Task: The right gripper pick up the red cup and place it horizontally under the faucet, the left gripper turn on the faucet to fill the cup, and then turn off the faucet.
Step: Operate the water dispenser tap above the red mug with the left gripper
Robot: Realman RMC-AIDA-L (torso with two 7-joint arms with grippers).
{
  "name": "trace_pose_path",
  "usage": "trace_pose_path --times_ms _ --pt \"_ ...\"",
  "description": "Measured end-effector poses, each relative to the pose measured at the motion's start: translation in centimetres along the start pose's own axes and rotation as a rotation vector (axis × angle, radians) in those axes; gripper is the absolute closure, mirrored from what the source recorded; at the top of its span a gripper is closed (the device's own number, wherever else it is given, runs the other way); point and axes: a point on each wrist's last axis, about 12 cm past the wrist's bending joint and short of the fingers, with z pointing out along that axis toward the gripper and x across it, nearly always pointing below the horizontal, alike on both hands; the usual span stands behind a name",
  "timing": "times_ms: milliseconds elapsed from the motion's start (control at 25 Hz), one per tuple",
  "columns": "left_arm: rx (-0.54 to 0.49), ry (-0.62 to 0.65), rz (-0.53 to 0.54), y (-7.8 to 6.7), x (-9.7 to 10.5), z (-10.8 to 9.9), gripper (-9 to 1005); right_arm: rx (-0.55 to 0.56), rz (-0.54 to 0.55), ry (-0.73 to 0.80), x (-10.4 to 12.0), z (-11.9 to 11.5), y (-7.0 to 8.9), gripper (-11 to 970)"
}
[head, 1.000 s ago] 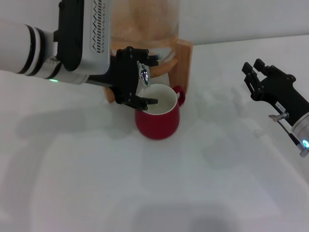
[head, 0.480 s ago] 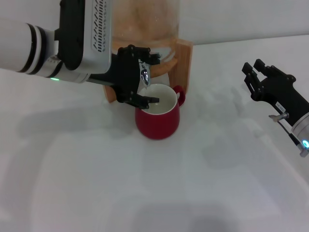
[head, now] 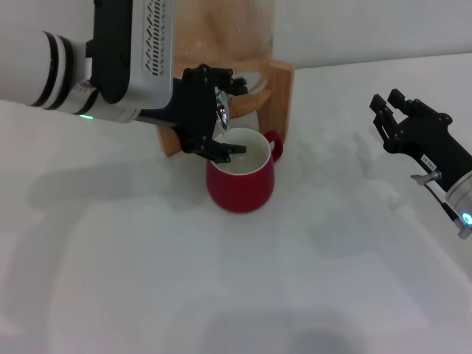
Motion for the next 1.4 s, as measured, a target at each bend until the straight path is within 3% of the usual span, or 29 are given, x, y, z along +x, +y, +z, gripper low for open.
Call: trace_pose_path --times_ms 1400 --pt "-0.028 0.003 0.018 0.48 -0.12 0.15 119 0.001 0.000 -0.006 -0.03 -0.16 -0.04 664"
